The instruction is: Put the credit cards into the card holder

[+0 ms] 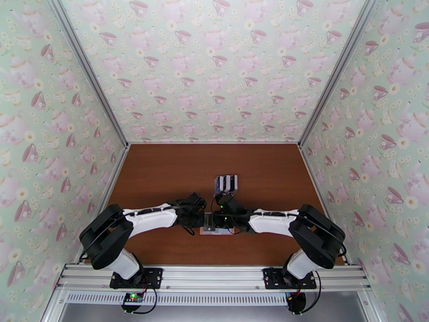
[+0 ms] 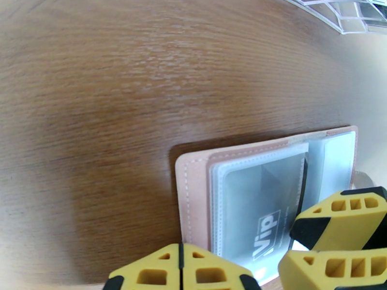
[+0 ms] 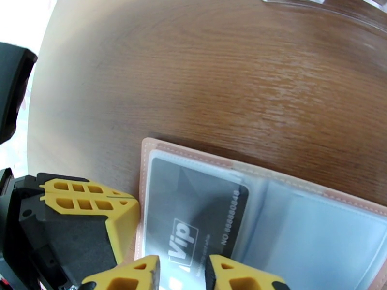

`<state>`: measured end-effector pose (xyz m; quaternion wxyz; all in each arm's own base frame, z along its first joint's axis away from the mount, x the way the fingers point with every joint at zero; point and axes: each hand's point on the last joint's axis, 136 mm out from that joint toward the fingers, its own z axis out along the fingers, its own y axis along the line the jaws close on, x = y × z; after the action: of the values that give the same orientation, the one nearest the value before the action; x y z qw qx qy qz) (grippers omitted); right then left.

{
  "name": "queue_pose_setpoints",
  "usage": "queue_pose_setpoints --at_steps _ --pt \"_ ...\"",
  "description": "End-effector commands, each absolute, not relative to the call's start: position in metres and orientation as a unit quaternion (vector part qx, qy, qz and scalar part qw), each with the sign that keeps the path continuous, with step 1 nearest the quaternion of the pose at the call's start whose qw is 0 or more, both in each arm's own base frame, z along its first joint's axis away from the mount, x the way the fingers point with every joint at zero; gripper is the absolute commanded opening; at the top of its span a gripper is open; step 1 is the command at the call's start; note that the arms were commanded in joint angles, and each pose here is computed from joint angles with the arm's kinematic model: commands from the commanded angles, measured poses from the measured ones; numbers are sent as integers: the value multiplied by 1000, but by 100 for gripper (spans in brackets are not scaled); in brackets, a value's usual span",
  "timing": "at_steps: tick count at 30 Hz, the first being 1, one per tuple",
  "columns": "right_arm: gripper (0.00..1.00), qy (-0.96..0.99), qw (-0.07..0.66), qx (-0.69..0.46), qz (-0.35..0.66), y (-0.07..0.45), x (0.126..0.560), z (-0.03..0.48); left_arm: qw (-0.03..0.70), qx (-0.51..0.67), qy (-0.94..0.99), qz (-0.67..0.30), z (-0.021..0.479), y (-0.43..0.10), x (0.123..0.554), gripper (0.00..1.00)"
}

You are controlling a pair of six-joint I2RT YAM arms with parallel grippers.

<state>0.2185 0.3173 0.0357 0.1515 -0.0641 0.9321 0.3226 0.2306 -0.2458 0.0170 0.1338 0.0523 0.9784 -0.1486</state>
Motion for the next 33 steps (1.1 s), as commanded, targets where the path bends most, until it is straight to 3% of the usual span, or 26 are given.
queue_pose_setpoints --at_steps 1,9,33 --pt "32 923 166 -79 339 325 220 51 127 49 980 -146 12 -244 231 7" --pt "35 921 194 -86 327 311 219 78 137 51 979 -145 22 -242 233 13" --pt "41 930 220 -63 288 263 230 89 150 44 977 -144 35 -233 234 26"
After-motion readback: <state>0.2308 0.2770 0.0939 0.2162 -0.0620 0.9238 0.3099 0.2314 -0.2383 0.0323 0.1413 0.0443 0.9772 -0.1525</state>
